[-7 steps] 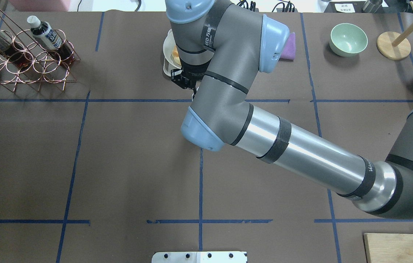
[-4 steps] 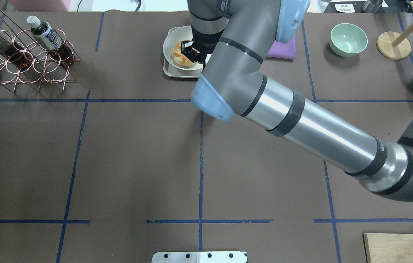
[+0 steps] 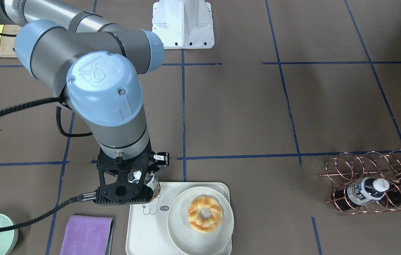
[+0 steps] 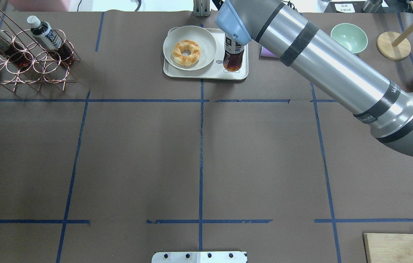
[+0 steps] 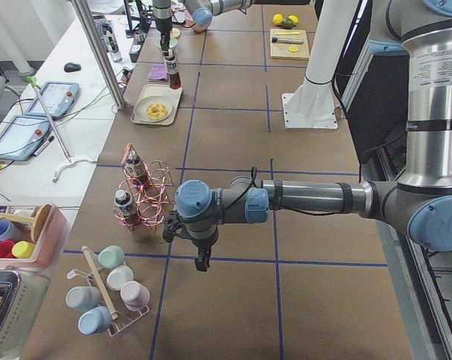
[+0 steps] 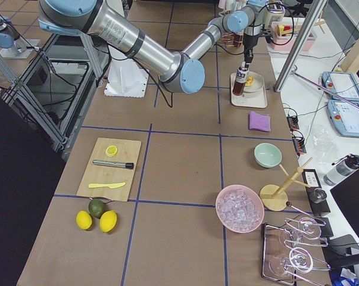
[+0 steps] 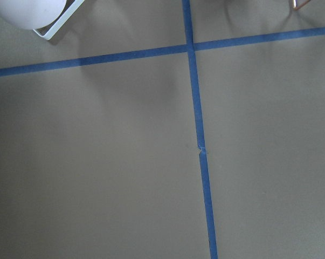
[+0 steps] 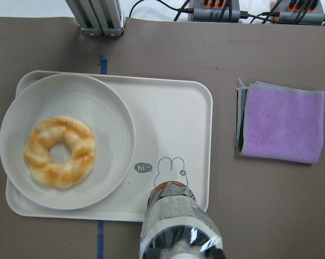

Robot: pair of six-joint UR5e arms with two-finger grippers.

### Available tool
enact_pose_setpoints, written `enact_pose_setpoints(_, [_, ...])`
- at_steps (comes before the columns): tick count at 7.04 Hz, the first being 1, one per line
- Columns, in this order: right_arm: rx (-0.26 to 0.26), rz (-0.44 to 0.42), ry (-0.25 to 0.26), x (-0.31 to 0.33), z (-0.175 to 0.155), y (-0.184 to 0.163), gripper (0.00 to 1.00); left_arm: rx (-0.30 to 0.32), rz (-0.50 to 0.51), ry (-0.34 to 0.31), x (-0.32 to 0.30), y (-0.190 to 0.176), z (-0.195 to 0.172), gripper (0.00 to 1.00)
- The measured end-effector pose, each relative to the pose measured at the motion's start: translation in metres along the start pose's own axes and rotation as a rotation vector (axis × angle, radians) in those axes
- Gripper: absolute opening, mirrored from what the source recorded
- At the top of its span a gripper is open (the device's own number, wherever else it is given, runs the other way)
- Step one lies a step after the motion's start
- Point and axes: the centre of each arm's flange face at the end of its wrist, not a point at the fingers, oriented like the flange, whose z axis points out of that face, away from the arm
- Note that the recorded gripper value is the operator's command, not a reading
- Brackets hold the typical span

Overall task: Place tea on tray
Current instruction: 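Lift the bottle with the right gripper and lower it onto the tray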

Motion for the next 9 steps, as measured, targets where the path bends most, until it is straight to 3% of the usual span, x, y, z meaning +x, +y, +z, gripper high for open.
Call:
enact_pose_setpoints(2, [-0.005, 0.010, 0.001, 0.005, 0.021, -0.019, 0.00, 0.001, 0.001, 0.000, 0.001, -0.001, -0.001, 1.00])
enact_pose_setpoints(3, [-0.006, 0.011, 0.001, 0.007, 0.030, -0.023, 0.03, 0.002, 0.002, 0.000, 0.001, -0.001, -0.001, 1.00])
enact_pose_setpoints(4, [-0.006, 0.010, -0.001, 0.008, 0.037, -0.025, 0.12, 0.003, 0.003, 0.000, 0.001, -0.002, -0.001, 1.00])
enact_pose_setpoints(6, [-0.006, 0.009, -0.002, 0.009, 0.043, -0.027, 0.69, 0.005, 0.006, -0.001, 0.002, -0.003, -0.002, 1.00])
enact_pose_setpoints(7, [-0.005, 0.004, -0.004, 0.007, 0.044, -0.026, 0.91, 0.005, 0.006, -0.001, 0.002, -0.003, -0.002, 1.00])
enact_pose_setpoints(9, [-0.002, -0.004, -0.010, 0.004, 0.047, -0.023, 0.98, 0.005, 0.007, -0.001, 0.002, -0.004, -0.002, 1.00])
